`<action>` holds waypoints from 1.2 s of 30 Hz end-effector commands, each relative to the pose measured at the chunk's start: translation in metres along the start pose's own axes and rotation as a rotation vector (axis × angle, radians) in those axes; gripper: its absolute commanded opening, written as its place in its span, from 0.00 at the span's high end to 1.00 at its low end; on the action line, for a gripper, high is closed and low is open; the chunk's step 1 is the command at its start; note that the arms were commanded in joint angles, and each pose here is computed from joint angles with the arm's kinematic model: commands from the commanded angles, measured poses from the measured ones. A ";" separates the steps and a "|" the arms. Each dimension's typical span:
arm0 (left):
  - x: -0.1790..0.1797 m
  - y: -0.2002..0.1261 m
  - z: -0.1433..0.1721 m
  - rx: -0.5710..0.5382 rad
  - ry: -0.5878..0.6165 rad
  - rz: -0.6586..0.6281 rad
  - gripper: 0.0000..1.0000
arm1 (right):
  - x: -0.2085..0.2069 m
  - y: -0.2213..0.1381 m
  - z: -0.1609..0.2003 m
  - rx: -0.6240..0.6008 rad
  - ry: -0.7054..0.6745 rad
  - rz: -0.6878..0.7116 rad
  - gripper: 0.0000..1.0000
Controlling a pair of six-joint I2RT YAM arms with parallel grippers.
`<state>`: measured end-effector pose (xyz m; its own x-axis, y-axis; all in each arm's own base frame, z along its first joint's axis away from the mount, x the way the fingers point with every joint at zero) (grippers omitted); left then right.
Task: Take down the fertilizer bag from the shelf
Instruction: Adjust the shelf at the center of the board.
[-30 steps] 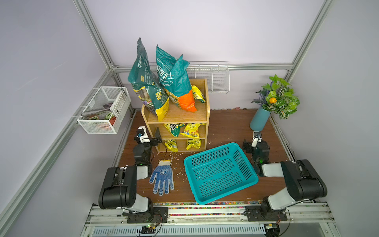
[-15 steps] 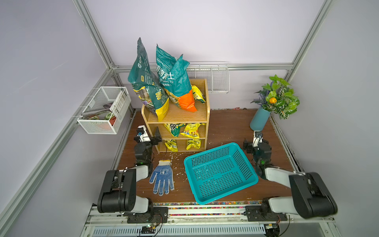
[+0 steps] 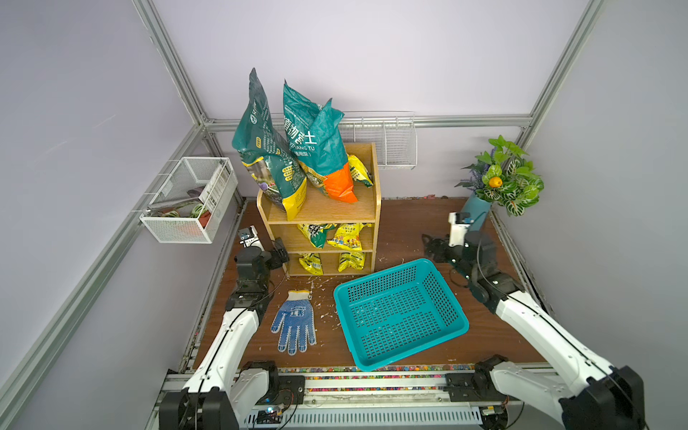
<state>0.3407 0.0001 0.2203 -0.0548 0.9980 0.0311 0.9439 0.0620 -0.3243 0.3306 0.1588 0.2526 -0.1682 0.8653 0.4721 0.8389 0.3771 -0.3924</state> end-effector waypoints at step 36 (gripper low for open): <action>-0.038 -0.015 0.025 0.080 -0.119 0.238 0.00 | 0.149 0.109 0.084 -0.076 -0.151 -0.132 0.17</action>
<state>0.3182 -0.0367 0.1977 0.1168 0.9811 -0.1544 0.9037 -0.1695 -0.3932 0.3396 0.3615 0.2039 -0.3681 0.8362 0.4066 0.8026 0.5065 -0.3150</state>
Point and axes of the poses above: each gripper's point midway between its finger pads, its own y axis out along the fingers, its own x axis along the line the jaws close on, z = x × y, the point moved 1 cm from there along -y, back along the fingers, and after that the axes turned 15 degrees about y, right-handed, at the moved point
